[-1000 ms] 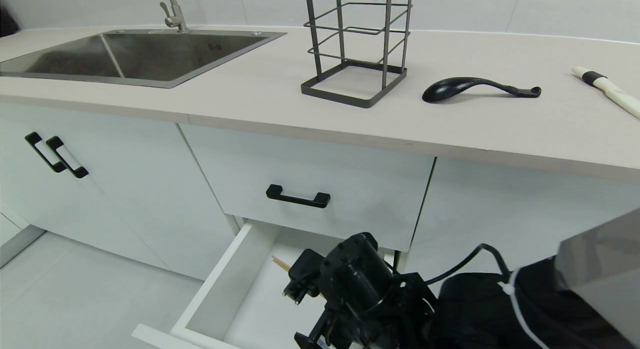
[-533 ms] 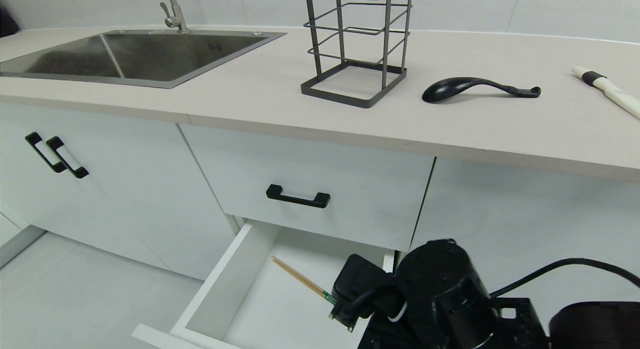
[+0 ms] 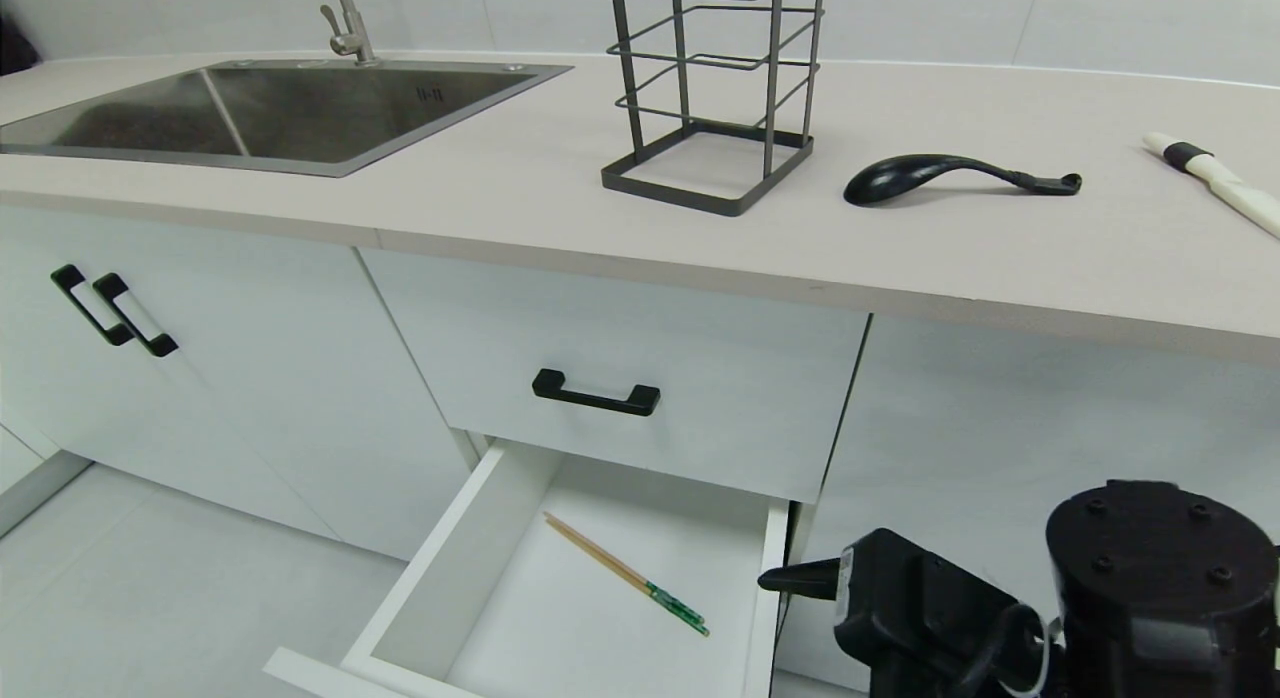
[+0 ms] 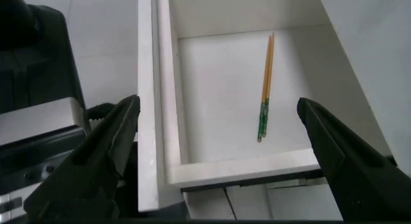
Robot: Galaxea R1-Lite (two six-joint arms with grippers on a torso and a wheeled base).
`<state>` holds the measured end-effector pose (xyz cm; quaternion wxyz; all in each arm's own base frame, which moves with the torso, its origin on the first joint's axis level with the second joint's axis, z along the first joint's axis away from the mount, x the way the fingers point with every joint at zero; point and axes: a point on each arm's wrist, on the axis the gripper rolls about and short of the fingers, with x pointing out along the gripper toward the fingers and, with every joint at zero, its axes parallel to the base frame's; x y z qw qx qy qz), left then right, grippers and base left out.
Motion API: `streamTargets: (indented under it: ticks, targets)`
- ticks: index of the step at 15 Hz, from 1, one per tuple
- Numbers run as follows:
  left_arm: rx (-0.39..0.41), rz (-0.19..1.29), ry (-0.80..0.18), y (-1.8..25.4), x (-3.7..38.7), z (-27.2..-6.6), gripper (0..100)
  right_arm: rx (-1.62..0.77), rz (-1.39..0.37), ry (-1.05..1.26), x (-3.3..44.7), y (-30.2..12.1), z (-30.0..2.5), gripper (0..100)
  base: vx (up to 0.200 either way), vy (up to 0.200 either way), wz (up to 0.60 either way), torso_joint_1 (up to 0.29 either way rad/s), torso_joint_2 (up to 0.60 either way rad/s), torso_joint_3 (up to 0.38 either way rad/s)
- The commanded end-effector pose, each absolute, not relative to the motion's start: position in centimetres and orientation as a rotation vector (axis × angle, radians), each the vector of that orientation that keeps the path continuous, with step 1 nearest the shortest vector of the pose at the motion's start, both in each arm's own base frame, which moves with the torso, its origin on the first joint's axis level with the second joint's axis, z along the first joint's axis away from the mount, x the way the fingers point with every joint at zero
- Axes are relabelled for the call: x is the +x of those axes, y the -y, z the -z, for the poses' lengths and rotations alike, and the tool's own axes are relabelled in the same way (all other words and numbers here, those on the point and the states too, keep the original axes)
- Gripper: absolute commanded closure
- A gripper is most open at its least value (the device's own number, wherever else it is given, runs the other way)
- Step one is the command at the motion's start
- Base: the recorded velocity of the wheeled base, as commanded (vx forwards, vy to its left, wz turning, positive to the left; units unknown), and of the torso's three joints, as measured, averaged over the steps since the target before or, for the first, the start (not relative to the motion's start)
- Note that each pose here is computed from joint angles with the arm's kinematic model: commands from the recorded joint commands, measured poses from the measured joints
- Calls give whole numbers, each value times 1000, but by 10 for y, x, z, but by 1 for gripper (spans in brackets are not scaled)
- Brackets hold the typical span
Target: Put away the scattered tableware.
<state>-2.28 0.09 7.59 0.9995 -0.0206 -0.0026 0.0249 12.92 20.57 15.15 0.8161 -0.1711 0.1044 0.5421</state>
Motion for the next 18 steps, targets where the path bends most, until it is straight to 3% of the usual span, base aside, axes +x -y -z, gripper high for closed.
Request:
streamTargets:
  ticks: [1, 4, 9, 18]
  targets:
    - [-42, -51, 6, -1, -23, -76, 0, -357, -1139, -216, 127, -191, -153, 0, 0, 0, 0, 0, 0, 0]
    - [-42, -51, 6, -1, -23, -76, 0, -366, -1131, -287, 133, -198, -137, 0, 0, 0, 0, 0, 0, 0]
    - [-42, -50, 7, -1, -23, -76, 0, -328, -1124, -216, 141, -210, -121, 0, 0, 0, 0, 0, 0, 0]
    - [-42, -51, 6, -1, -23, -76, 0, -330, -1137, -224, 142, -220, -118, 0, 0, 0, 0, 0, 0, 0]
